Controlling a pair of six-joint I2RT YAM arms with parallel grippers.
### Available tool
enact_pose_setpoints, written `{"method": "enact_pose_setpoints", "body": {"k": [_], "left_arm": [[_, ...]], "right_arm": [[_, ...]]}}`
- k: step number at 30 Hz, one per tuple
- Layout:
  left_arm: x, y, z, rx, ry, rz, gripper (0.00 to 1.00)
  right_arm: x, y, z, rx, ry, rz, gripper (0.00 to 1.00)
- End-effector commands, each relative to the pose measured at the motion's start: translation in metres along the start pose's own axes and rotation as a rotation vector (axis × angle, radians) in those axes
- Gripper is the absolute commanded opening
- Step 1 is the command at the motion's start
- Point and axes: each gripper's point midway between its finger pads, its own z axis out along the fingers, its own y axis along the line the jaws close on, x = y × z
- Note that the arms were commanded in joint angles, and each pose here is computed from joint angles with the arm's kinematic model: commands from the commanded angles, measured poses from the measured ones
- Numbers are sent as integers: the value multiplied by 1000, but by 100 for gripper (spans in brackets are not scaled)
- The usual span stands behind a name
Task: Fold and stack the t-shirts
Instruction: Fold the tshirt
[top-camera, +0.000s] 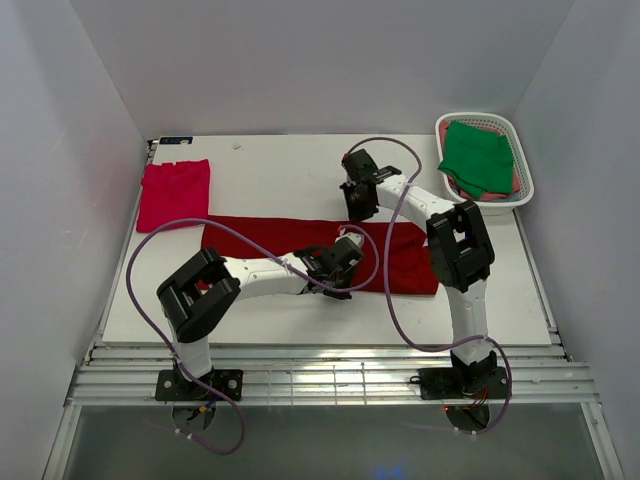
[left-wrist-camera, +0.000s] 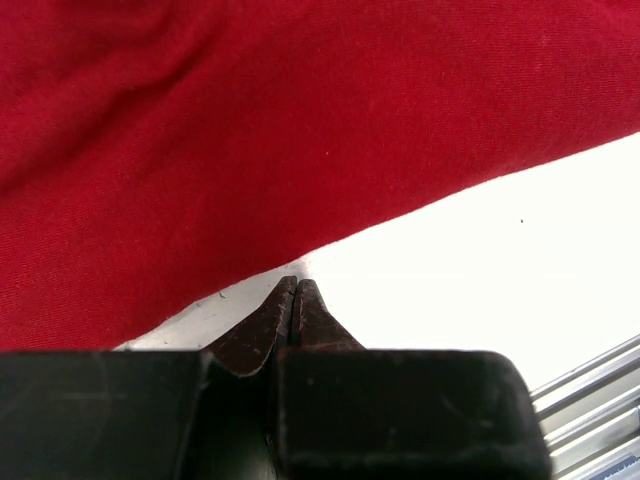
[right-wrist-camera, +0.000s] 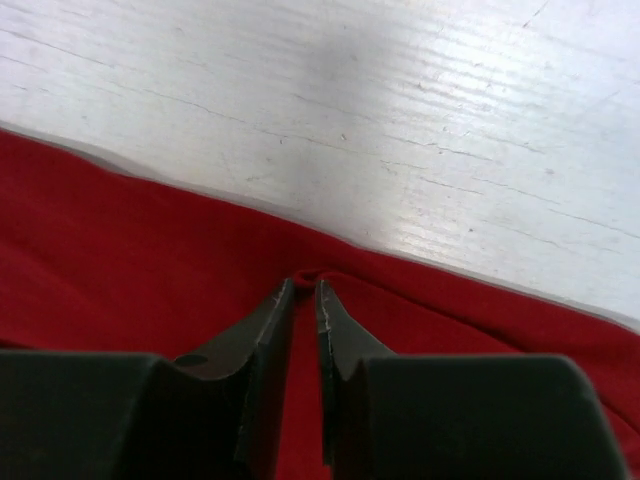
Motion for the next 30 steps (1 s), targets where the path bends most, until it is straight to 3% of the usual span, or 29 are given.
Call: {"method": "enact_pose_setpoints", "body": {"k": [1, 2, 3, 9, 13, 20, 30], "left_arm": [[0, -5, -2, 19, -2, 0, 7], [1, -4, -1, 17, 3, -1, 7], [1, -6, -1, 21, 2, -1, 7], [-12, -20, -3, 72, -25, 5, 7], [-50, -52, -8, 142, -102, 22, 7], [-85, -86, 8, 193, -146, 62, 0], [-59, -94, 55, 216, -31, 85, 0]], "right_arm": [[0, 7, 4, -35, 7, -12, 25], [1, 9, 2, -46, 8, -15, 34], [1, 9, 1, -44, 8, -17, 37], [-30, -19, -42, 94, -114, -35, 47], [-35, -49, -58, 162, -111, -4, 47], [8, -93, -54, 226, -14, 64, 46], [56, -120, -36, 271, 95, 126, 45]]}}
